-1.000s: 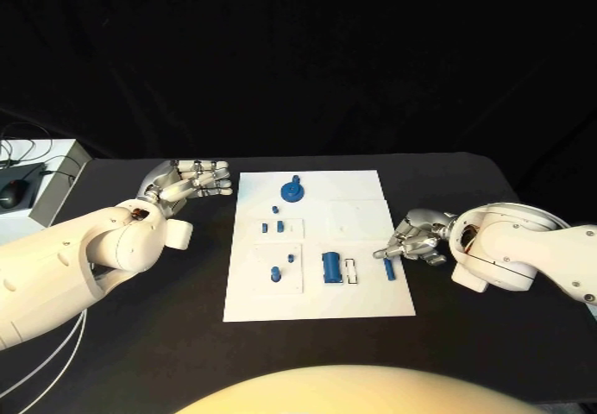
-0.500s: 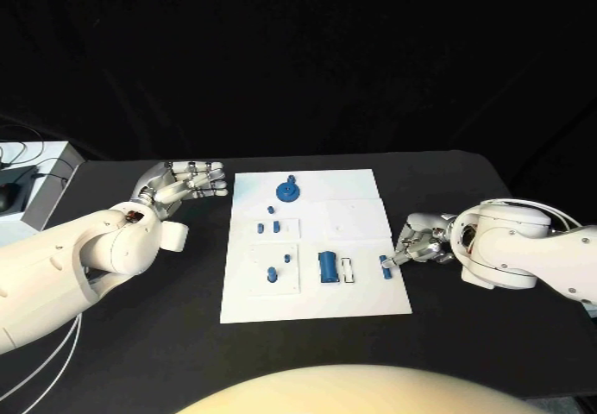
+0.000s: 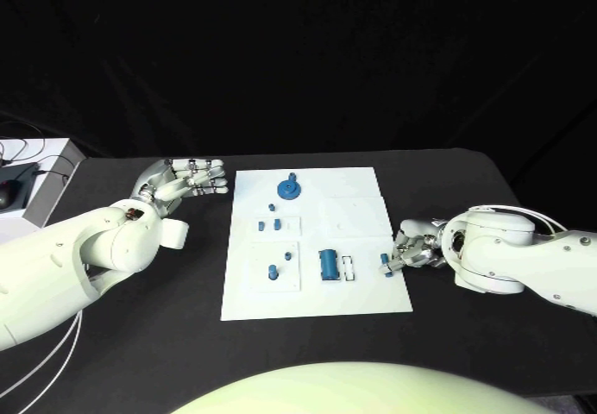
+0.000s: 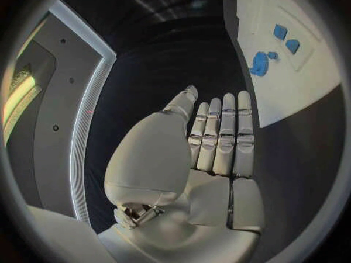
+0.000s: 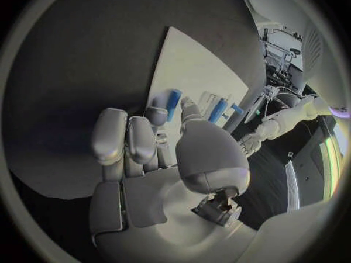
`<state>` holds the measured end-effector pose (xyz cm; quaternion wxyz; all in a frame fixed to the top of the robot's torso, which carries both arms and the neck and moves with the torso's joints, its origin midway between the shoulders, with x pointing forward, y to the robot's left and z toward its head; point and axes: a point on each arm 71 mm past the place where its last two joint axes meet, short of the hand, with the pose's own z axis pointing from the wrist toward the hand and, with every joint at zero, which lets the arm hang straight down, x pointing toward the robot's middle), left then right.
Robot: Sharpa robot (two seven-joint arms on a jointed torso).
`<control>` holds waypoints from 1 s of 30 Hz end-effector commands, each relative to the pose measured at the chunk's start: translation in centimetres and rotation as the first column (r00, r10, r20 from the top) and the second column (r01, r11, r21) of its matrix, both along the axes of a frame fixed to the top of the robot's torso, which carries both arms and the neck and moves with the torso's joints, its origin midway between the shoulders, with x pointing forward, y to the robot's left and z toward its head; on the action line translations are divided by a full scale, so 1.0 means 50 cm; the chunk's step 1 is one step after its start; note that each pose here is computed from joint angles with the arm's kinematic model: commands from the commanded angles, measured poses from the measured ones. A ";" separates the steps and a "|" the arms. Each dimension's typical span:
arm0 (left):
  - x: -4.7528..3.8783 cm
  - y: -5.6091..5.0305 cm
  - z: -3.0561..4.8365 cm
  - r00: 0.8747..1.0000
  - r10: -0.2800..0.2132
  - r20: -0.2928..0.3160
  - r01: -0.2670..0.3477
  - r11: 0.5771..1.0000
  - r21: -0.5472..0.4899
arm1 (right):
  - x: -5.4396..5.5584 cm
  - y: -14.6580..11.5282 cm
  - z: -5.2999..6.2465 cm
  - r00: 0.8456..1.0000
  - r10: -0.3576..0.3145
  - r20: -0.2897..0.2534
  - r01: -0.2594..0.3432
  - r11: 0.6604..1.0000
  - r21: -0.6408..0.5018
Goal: Assemble the parts on the task board
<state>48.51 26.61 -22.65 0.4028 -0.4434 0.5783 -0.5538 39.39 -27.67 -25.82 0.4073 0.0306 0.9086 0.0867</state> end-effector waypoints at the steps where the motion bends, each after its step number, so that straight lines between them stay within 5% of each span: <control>1: -0.001 -0.003 0.002 1.000 -0.012 0.011 0.012 1.000 -0.013 | -0.003 0.000 -0.008 1.000 0.014 -0.011 -0.014 0.999 -0.035; 30: -0.002 -0.001 0.002 1.000 -0.010 0.001 0.010 1.000 -0.009 | -0.006 0.032 -0.037 0.998 0.068 0.009 -0.068 0.995 -0.070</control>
